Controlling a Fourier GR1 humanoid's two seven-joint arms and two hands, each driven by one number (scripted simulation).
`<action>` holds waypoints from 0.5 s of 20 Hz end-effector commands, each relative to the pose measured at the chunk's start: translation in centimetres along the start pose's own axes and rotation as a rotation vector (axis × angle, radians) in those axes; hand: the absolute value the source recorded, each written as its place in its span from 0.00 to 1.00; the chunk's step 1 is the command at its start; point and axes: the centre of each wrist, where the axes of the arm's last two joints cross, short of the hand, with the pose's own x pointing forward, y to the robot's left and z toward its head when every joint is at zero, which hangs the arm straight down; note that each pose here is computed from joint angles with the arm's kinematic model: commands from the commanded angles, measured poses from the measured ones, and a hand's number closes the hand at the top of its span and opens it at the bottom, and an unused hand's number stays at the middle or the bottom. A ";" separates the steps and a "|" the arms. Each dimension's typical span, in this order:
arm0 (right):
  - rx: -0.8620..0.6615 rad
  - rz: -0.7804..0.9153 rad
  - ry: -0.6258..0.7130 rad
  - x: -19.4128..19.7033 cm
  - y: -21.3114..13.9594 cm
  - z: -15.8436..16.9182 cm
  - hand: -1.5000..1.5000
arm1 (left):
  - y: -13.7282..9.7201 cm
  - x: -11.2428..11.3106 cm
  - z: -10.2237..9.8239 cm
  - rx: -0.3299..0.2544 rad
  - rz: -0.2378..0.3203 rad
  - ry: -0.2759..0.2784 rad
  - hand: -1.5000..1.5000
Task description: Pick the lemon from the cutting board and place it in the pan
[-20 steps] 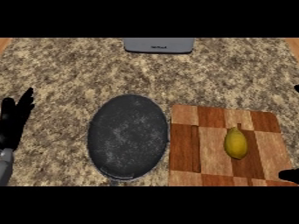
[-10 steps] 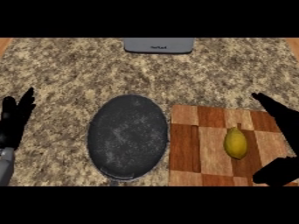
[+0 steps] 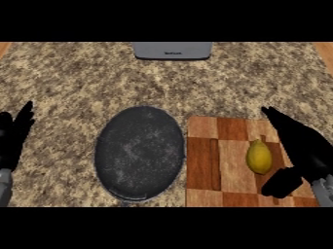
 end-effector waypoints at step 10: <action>0.063 0.063 0.048 -1.4 2.0 -2.0 0.00 | 0.3 0.9 0.8 0.008 -0.013 -0.012 0.50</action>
